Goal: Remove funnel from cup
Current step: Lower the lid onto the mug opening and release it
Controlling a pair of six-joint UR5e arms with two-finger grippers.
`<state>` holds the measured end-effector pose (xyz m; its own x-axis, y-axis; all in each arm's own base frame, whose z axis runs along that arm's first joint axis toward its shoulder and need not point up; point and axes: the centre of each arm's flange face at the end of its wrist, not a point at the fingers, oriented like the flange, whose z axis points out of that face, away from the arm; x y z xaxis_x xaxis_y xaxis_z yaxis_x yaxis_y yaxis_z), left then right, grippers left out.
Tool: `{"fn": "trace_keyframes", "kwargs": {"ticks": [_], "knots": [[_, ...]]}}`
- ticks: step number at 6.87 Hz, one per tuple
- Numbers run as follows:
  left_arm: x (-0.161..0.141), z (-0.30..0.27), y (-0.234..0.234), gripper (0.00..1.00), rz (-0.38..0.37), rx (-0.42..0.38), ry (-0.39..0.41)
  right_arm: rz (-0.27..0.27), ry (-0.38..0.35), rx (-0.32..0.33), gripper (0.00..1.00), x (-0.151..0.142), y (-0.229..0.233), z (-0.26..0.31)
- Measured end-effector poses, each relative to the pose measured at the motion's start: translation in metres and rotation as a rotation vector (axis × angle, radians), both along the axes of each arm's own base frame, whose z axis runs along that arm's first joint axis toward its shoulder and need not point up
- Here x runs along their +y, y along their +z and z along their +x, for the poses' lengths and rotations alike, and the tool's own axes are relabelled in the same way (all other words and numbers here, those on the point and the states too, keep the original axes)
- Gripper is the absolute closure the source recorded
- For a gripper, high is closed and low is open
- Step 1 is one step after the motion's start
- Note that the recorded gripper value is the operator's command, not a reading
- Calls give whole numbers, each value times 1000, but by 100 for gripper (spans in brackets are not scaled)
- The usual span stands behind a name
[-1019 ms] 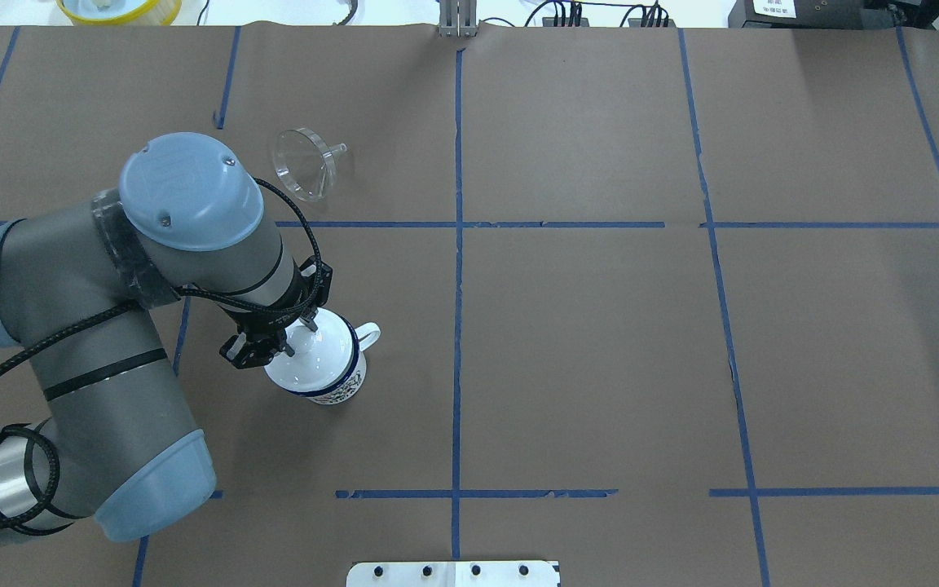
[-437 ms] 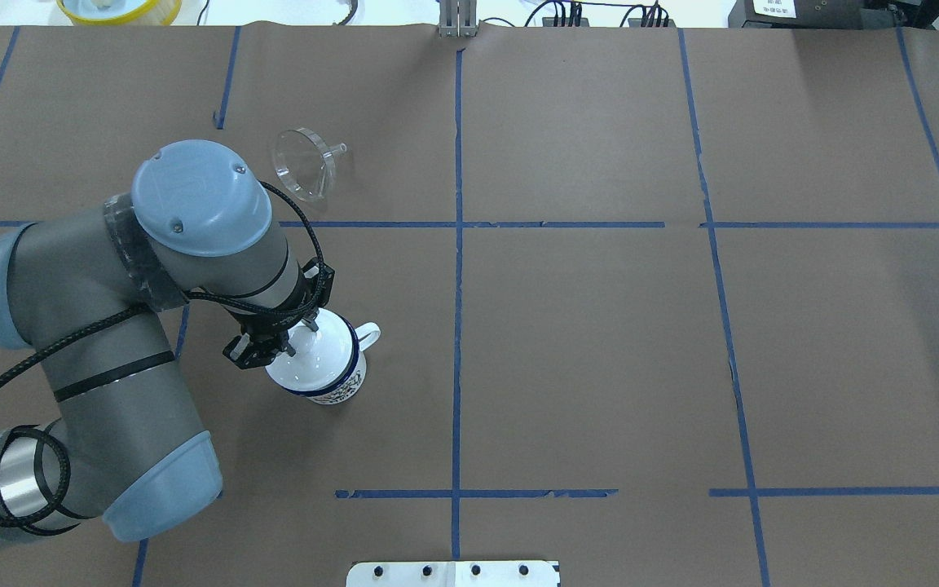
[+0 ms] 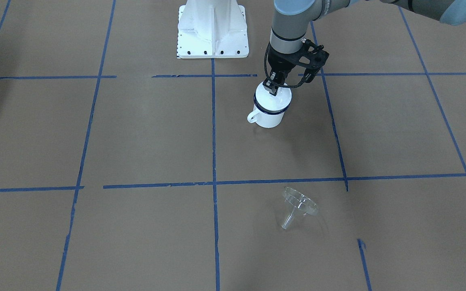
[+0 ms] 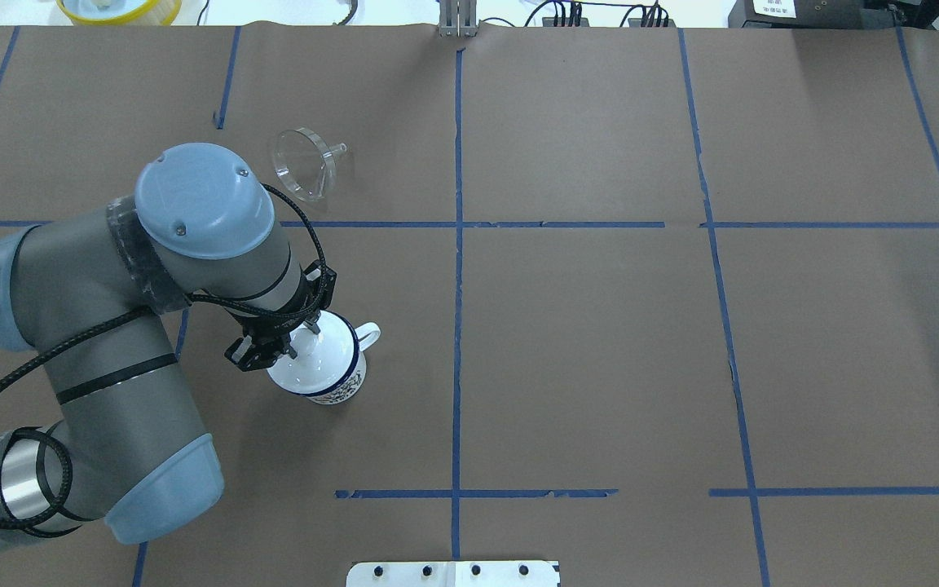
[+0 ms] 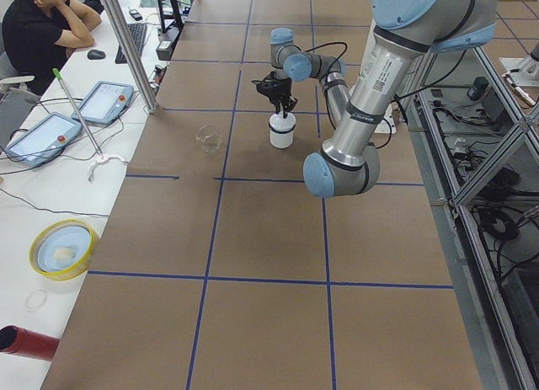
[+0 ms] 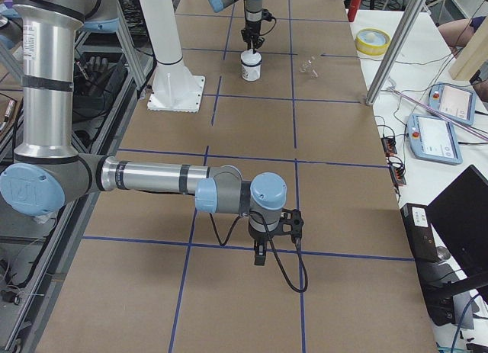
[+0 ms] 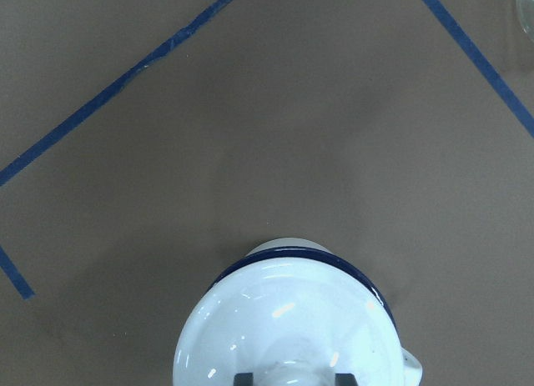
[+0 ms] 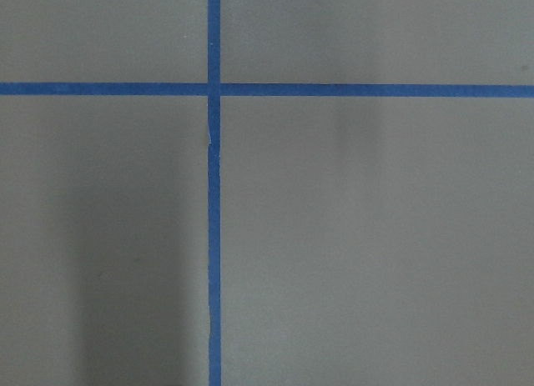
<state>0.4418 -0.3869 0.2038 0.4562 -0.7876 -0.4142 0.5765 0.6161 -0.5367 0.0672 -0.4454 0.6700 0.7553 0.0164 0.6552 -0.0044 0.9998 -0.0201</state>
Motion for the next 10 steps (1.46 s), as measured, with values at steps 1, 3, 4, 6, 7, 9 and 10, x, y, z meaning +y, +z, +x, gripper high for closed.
{"fn": "trace_keyframes", "kwargs": {"ticks": [1,3,4,6,7,9,10], "knots": [[0,1,0,100,0,0,1,0,0,0,0,0,0,0],[0,3,0,100,-1,-2,3,0,0,0,0,0,0,0],[0,3,1,100,-1,-2,3,0,0,0,0,0,0,0],[-1,5,3,100,-1,-1,3,0,0,0,0,0,0,0],[-2,6,3,73,-1,-1,3,0,0,0,0,0,0,0],[-2,6,4,0,1,-1,4,0,0,0,0,0,0,0],[-2,7,4,0,1,-1,2,0,0,0,0,0,0,0]]}}
